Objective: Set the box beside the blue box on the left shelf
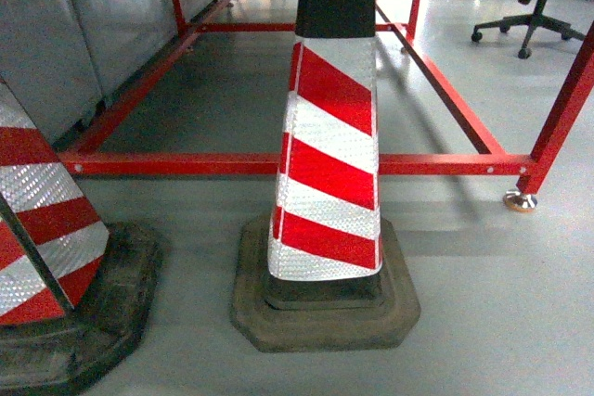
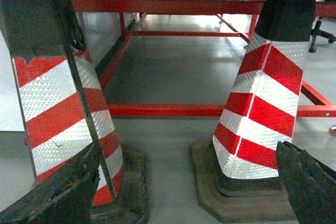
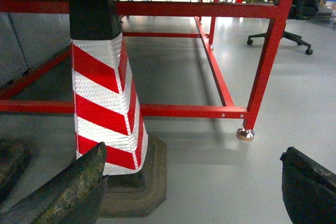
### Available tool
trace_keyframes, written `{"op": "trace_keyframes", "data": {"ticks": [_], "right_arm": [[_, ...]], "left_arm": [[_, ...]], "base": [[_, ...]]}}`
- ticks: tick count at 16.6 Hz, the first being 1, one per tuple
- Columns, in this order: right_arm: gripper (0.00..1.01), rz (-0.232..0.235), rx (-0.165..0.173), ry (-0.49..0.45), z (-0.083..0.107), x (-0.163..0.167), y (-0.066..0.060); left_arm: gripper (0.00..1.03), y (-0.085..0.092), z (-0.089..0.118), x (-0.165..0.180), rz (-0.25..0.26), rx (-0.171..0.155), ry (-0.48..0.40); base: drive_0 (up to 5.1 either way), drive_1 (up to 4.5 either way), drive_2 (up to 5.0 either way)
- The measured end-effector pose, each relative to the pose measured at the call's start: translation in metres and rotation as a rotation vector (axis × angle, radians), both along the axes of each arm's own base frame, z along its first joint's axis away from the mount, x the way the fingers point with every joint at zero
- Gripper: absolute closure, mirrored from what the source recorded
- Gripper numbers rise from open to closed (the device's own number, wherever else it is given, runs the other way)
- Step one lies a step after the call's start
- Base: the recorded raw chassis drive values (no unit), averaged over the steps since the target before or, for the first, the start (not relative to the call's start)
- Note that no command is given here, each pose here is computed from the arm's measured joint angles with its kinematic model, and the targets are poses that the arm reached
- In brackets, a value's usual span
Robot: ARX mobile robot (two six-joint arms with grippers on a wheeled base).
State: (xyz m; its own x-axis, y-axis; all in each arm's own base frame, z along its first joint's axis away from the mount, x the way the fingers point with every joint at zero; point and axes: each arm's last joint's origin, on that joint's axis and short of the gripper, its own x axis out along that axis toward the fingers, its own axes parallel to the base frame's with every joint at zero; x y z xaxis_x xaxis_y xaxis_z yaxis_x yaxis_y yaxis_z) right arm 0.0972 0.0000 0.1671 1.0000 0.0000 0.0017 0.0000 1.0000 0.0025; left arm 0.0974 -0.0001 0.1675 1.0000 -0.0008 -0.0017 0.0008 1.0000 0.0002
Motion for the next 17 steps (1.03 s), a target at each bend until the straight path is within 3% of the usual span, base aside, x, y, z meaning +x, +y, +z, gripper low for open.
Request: {"op": "trace_keyframes", "data": {"ticks": [17], "right_arm": [[0.03,0.0,0.001,0.0,0.0,0.0,0.0]], "left_arm": [[0.05,0.0,0.0001,0.0,-0.001,0.0,-0.001]], "base": [[0.0,0.0,0.0]]}}
